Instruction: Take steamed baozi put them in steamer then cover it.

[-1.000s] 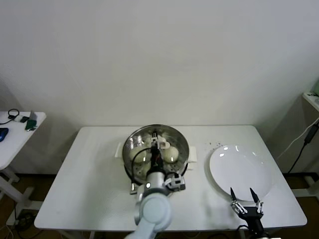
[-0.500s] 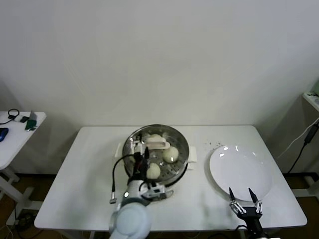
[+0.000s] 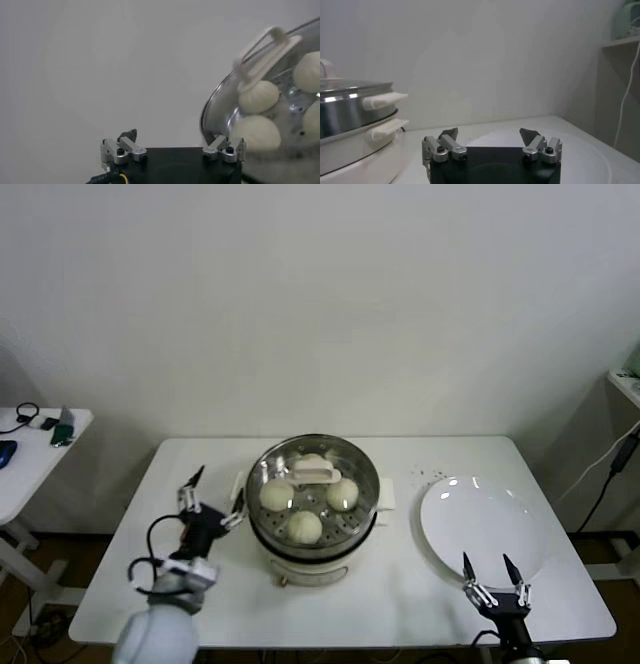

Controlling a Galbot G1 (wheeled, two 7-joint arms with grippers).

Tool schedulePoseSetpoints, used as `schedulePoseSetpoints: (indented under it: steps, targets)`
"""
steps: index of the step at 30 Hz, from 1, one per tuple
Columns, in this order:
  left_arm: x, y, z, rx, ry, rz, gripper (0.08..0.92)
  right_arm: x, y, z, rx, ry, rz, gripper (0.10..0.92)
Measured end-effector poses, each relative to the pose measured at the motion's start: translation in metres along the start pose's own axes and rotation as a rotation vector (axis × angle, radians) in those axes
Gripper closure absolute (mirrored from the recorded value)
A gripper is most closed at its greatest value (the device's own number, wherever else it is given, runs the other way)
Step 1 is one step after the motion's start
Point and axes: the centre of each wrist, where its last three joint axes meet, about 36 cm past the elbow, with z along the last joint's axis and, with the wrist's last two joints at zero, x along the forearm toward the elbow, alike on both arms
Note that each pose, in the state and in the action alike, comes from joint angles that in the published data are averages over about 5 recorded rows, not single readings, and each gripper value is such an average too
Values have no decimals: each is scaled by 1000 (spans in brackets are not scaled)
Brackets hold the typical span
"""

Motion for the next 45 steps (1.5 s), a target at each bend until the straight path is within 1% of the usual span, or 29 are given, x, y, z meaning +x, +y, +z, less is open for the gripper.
schedulePoseSetpoints:
  steps: [4,9,13,18,27,45]
  targets:
    - [6,12,39,197,-19,3,177,0,1,-1,-1,-7,2,200]
    - [13,15,78,399,-38,-23,177,-1,2,-2,-1,-18,1,200]
    - [19,11,103,489,-46,-51,177,-1,1,-1,-2,-20,-6,200]
    - [26,3,126,554,-46,-78,177,0,2,1,-4,-15,-10,200]
    - [35,-4,146,607,-50,-109,177,-1,3,7,-4,-14,4,200]
    - [43,-11,159,637,-55,-131,177,6,1,12,3,-19,1,200]
